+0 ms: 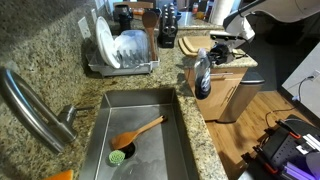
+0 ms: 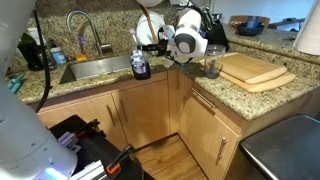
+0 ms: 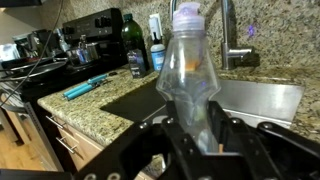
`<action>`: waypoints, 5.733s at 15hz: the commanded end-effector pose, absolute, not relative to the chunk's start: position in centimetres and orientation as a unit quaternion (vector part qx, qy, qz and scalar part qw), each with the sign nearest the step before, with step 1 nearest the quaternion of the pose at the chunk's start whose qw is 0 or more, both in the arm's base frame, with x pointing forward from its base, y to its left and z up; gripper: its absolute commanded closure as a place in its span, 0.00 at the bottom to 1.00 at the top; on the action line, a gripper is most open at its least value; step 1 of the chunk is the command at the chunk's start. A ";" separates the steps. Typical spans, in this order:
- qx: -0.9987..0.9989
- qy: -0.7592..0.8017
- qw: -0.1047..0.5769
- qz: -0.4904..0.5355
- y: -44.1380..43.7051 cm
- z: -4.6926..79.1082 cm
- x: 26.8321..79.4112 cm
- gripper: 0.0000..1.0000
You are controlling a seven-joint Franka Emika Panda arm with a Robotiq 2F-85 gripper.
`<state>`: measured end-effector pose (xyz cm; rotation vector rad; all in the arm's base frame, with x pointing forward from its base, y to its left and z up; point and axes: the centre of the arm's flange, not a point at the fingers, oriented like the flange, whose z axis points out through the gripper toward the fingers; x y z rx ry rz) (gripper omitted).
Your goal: Move the dish soap closer to the sink
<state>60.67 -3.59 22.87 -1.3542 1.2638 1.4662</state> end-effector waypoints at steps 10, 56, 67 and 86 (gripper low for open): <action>-0.518 0.402 0.411 0.634 -2.2 30.0 59.5 0.89; -0.304 0.377 0.599 0.638 5.7 18.6 63.4 0.64; -0.240 0.384 0.642 0.619 4.7 14.8 63.6 0.64; -0.246 0.379 0.649 0.612 4.8 14.8 63.6 0.64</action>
